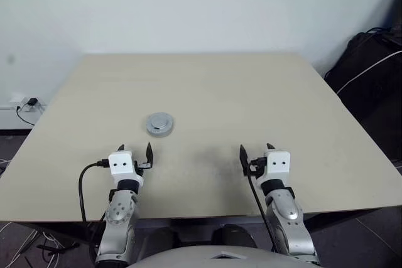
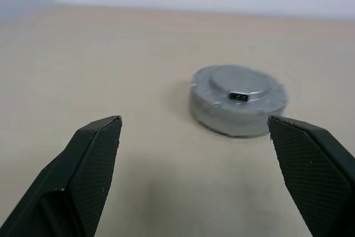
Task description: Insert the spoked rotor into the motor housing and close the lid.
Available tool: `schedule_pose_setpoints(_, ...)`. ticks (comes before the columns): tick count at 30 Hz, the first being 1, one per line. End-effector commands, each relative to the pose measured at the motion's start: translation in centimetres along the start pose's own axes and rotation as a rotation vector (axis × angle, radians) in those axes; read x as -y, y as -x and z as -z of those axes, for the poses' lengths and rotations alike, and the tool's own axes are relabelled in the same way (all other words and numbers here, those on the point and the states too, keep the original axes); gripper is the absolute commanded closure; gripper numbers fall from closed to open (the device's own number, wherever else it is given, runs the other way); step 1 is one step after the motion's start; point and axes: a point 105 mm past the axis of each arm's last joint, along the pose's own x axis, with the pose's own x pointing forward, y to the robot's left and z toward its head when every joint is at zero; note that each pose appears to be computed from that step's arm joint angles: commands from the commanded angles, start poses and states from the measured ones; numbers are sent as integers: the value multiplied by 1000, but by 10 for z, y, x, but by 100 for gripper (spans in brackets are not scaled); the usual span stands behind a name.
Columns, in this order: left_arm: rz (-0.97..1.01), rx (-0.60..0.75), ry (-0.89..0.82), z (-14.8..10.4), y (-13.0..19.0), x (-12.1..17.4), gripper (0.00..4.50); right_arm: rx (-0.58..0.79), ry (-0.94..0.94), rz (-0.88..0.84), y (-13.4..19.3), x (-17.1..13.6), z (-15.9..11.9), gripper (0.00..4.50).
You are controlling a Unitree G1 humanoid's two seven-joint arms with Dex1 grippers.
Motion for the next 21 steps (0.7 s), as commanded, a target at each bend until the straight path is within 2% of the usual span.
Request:
schedule_pose_setpoints(1,50,46,3,-9,-1,6,5,51,7,7,-2,-2,-12,0)
schedule_pose_setpoints(21,47,27,-2,-5,-4,4,5,33,31,11,-1,-16,-26,0)
